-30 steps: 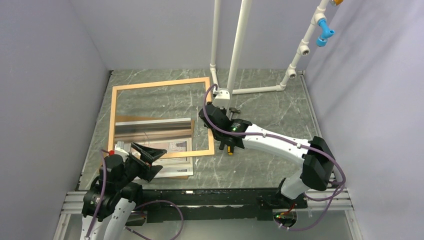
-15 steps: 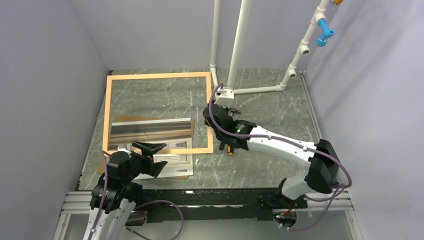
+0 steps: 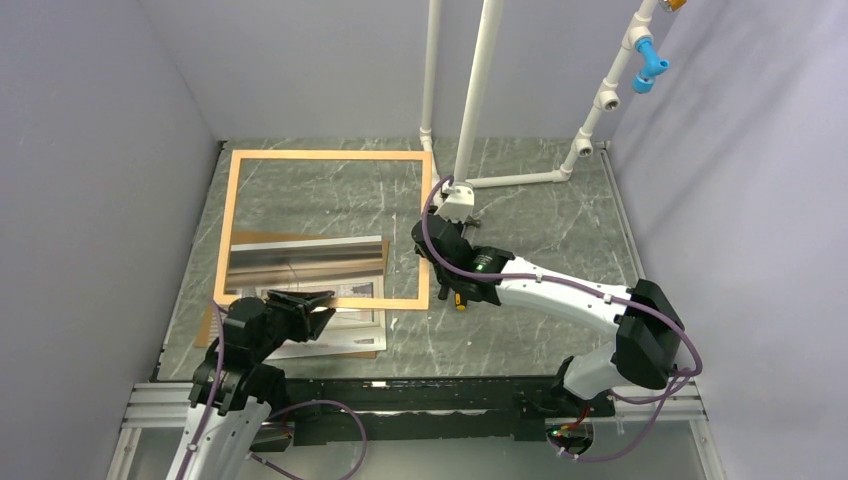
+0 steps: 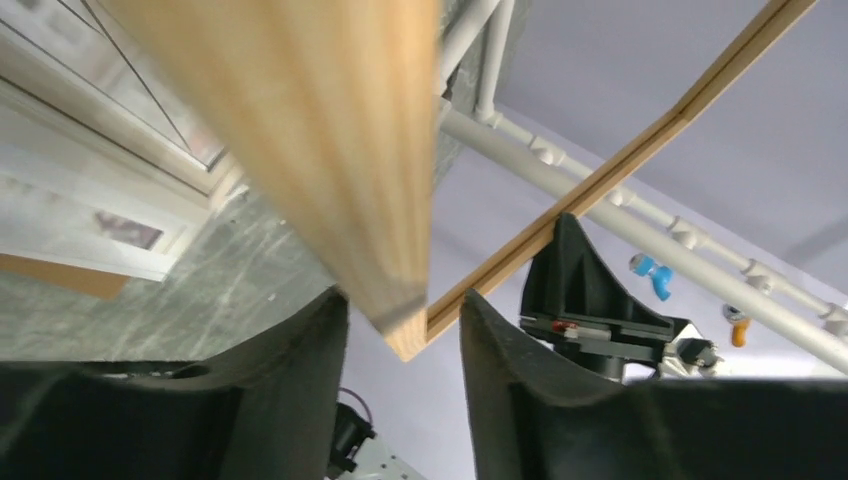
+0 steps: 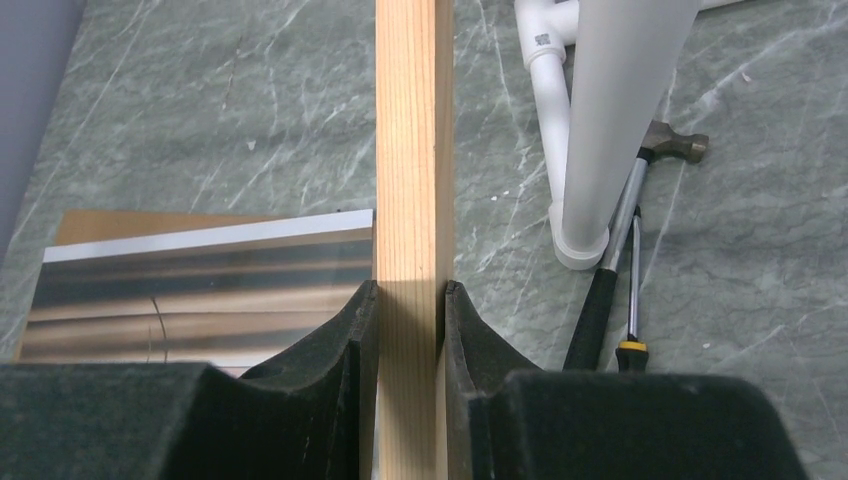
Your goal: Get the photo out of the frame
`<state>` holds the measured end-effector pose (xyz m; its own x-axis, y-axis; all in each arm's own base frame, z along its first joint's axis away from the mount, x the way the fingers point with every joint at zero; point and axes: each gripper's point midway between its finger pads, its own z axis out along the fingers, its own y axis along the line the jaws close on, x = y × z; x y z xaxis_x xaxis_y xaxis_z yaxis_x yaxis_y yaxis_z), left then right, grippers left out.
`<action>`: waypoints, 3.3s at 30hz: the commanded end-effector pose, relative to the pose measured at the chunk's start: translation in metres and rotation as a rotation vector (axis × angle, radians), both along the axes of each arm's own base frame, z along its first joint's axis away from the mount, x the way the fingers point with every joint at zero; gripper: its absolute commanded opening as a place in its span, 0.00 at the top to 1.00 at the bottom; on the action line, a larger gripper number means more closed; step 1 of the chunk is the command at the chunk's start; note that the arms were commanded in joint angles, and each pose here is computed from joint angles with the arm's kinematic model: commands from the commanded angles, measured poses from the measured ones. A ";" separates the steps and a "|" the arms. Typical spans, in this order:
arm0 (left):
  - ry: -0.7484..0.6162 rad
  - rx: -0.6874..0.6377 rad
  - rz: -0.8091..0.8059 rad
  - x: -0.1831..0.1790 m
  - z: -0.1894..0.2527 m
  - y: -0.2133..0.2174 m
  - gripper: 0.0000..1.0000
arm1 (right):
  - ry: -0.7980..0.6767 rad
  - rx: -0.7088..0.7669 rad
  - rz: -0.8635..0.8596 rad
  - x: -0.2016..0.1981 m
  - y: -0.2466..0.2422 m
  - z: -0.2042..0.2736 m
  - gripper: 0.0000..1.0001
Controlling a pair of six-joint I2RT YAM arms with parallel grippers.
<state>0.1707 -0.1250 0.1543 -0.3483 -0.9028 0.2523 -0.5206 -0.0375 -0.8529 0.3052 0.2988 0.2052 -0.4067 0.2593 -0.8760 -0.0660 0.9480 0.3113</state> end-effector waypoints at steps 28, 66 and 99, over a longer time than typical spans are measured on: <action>0.048 0.070 0.115 0.015 0.001 0.018 0.23 | -0.133 0.191 -0.020 0.007 0.011 0.051 1.00; 0.102 0.282 0.341 0.069 -0.008 0.060 1.00 | -0.282 -0.150 0.242 -0.041 -0.003 0.096 0.00; 0.526 0.239 0.147 0.321 -0.091 0.099 1.00 | -0.341 -0.032 0.256 -0.078 -0.076 0.026 0.00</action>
<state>0.4542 -0.0299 0.0434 -0.0719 -0.9875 0.1402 -0.9290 0.0151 -0.3698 0.2243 0.2289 0.2138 -0.1788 0.0645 -0.9818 -0.4152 0.8997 0.1348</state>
